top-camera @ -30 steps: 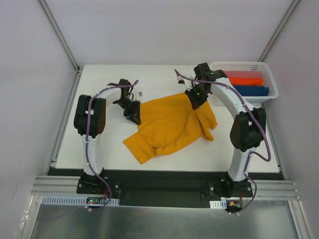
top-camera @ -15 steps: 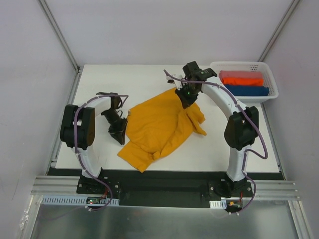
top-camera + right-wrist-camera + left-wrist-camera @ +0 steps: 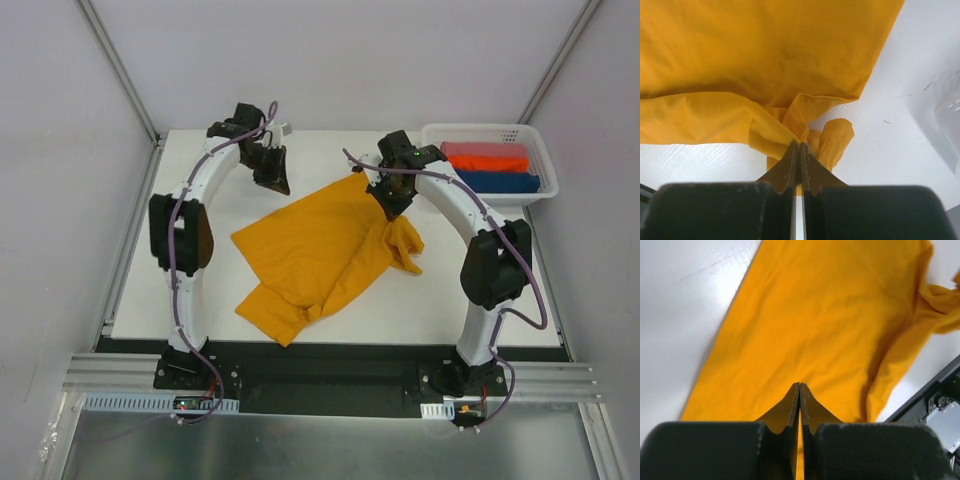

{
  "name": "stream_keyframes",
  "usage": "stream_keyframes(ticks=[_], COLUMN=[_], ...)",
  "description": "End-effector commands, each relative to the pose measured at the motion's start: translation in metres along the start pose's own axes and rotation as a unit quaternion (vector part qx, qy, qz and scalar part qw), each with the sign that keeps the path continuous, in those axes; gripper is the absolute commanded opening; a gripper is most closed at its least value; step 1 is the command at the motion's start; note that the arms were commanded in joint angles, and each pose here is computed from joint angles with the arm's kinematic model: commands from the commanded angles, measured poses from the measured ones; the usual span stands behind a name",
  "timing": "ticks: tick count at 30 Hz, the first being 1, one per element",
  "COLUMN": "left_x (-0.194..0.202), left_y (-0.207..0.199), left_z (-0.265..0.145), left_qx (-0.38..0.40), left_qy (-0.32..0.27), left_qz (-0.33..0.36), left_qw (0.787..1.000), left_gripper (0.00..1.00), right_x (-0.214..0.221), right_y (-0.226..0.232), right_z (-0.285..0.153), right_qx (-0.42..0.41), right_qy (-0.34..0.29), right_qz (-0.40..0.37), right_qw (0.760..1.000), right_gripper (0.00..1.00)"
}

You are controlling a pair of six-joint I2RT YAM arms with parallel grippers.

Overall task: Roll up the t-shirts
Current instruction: Flatten out the T-shirt at the center of the board.

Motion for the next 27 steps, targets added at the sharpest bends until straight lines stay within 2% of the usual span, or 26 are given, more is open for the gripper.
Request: stream_keyframes(ticks=[1,4,7,10,11,12,13,14,15,16,20,23,24,26,27], left_x=[0.006,0.007,0.024,0.063,0.091,0.101,0.113,0.143,0.149,0.174,0.197,0.185,0.17,0.148,0.137], left_y=[0.004,0.009,0.021,0.033,0.037,0.035,0.034,0.035,0.028,0.024,-0.003,-0.02,-0.027,-0.03,-0.026], left_z=[0.074,0.104,0.114,0.109,0.111,0.102,0.099,0.096,0.084,0.08,0.047,0.02,0.007,-0.008,-0.014], left_qx=[0.013,-0.028,-0.11,-0.175,-0.185,-0.194,-0.199,-0.202,-0.198,-0.191,-0.165,-0.16,-0.153,-0.141,-0.147], left_qy=[0.073,0.087,0.114,0.168,0.208,0.212,0.223,0.259,0.255,0.279,0.258,0.199,0.162,0.118,0.101], left_qz=[-0.042,-0.048,-0.071,-0.111,-0.131,-0.136,-0.153,-0.173,-0.179,-0.2,-0.224,-0.193,-0.171,-0.153,-0.134], left_qw=[0.996,0.995,0.985,0.964,0.952,0.948,0.942,0.928,0.93,0.92,0.925,0.948,0.96,0.971,0.975], left_gripper=[0.0,0.0,0.0,0.0,0.0,0.0,0.0,0.0,0.0,0.0,0.0,0.0,0.1,0.26,0.37], right_x=[-0.01,-0.01,-0.012,-0.012,-0.012,-0.013,-0.012,-0.011,-0.013,-0.013,-0.01,-0.006,-0.005,-0.004,-0.005], right_y=[-0.014,-0.022,-0.023,-0.022,-0.021,-0.021,-0.021,-0.022,-0.022,-0.02,-0.018,-0.014,-0.014,-0.013,-0.013], right_z=[-0.008,-0.011,-0.014,-0.017,-0.017,-0.018,-0.017,-0.017,-0.017,-0.016,-0.006,0.006,0.012,0.014,0.013], right_qx=[0.037,0.058,0.064,0.056,0.054,0.054,0.054,0.054,0.054,0.039,0.01,-0.017,-0.021,-0.029,-0.029], right_qy=[-0.016,-0.021,-0.03,-0.035,-0.036,-0.037,-0.036,-0.032,-0.034,-0.036,-0.013,0.016,0.026,0.027,0.024], right_qz=[0.021,0.033,0.035,0.034,0.033,0.034,0.033,0.035,0.035,0.036,0.037,0.034,0.034,0.029,0.028], right_qw=[0.999,0.998,0.997,0.997,0.997,0.997,0.997,0.997,0.997,0.998,0.999,0.999,0.999,0.999,0.999], right_gripper=[0.01,0.0,0.01,0.01,0.01,0.01,0.01,0.01,0.01,0.01,0.01,0.01,0.04,0.22,0.4])
Point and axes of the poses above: each gripper's point midway between its finger pads, its own z axis out along the fingers, its own y axis along the line the jaws close on, x = y × z, the point moved 8 cm from there along -z, back along the fingers, and after that the axes turned 5 degrees about z, right-handed, at the moved point
